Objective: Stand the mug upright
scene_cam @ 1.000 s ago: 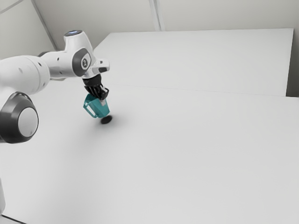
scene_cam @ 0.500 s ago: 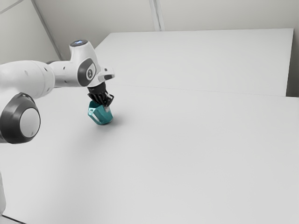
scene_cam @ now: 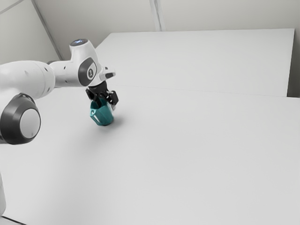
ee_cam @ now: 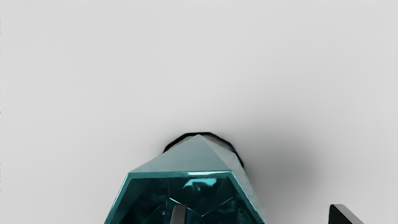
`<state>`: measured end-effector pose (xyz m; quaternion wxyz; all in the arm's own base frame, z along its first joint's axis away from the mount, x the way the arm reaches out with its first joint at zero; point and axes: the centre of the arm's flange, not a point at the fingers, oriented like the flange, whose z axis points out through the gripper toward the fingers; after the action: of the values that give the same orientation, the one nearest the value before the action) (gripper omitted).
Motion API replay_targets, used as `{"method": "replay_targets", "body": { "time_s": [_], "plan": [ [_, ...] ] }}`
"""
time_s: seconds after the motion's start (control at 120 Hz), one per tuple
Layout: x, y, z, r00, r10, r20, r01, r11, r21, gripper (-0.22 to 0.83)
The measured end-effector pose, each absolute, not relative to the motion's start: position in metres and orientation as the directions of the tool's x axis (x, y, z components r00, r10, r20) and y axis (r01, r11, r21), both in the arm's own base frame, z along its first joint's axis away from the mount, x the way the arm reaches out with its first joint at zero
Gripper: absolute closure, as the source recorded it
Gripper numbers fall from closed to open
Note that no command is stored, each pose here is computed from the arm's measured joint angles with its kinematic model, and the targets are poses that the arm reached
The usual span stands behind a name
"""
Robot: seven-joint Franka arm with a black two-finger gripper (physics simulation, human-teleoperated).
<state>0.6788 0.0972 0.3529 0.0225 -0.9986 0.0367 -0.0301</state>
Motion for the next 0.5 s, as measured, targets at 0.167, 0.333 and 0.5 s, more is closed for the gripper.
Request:
{"method": "replay_targets", "body": {
  "time_s": [0.167, 0.333, 0.5],
  "plan": [
    [0.675, 0.083, 0.405, 0.988, -0.085, 0.127, -0.079, -0.996, -0.046, 0.07],
    [0.632, 0.071, 0.544, 0.967, -0.089, 0.241, -0.084, -0.996, -0.031, 0.04],
    [0.596, 0.073, 0.617, 0.968, -0.088, 0.233, -0.082, -0.996, -0.035, 0.03]
  ]
}}
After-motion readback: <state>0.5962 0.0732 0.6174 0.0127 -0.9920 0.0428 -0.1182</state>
